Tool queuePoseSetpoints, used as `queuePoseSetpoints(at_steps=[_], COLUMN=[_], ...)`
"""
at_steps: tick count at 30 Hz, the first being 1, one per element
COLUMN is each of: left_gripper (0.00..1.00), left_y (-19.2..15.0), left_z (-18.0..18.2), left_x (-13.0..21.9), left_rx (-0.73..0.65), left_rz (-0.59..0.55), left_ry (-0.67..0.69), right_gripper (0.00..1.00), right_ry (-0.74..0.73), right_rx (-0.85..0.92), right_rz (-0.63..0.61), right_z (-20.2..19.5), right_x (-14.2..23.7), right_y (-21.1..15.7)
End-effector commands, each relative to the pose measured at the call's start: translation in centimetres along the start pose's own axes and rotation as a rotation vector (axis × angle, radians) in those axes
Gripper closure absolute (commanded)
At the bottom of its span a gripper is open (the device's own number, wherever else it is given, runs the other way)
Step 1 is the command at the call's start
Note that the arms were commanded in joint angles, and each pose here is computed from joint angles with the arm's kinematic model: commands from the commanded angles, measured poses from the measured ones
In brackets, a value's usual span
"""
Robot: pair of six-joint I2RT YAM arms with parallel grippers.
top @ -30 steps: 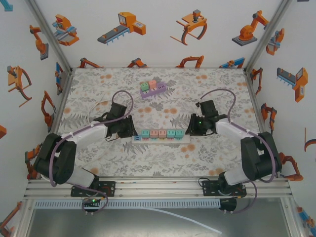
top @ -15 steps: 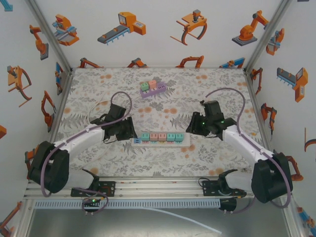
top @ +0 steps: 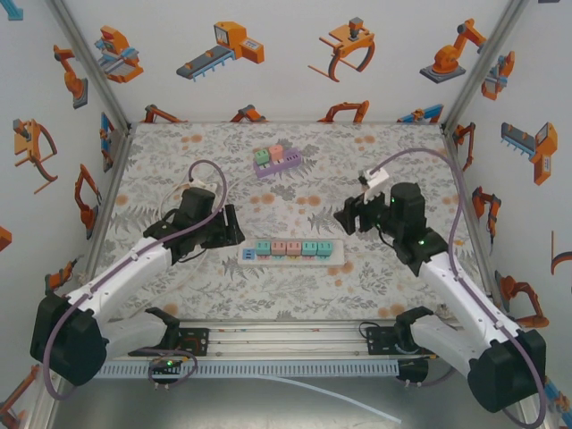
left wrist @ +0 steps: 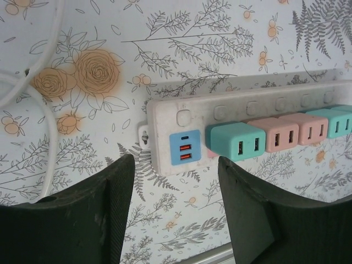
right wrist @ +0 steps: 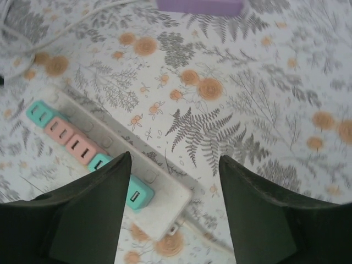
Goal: Pull the plug off the socket
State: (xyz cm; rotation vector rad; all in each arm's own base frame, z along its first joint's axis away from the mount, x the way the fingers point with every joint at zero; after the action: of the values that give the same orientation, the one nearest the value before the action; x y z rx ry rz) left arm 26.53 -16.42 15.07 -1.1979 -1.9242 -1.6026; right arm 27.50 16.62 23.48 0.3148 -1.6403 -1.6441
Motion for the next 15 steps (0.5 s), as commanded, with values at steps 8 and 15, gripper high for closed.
queuePoseSetpoints(at_steps=[8, 15], left_gripper=[0.4, 0.33], left_y=[-0.8, -1.1], left_z=[0.6, 0.1], left_x=[-1.4, -2.8], left_rx=[-0.029, 0.011], left_rz=[0.001, 0.026], left_ry=[0.021, -0.013], right_gripper=[0.36, 0.37], right_ry=[0.482, 0.5], right_rx=[0.524, 0.545], right_rz=[-0.088, 0.028], right_z=[6.6, 6.5], right_x=[0.2, -1.4], right_y=[-3.0, -4.6])
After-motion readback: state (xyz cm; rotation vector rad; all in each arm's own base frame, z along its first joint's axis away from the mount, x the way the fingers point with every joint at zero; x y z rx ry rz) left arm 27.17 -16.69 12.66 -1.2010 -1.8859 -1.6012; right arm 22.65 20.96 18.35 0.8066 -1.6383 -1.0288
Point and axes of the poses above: each hand's point on the last joint's axis, 136 mm out from that joint toward the fingers, its own x axis back along the fingers, its own z axis along the line the jaws close on, y = z × x, the point moved 2 cm from there along x, back along the fingers, and after that the axes turned 6 degrees about -x, right-handed, at the moved point
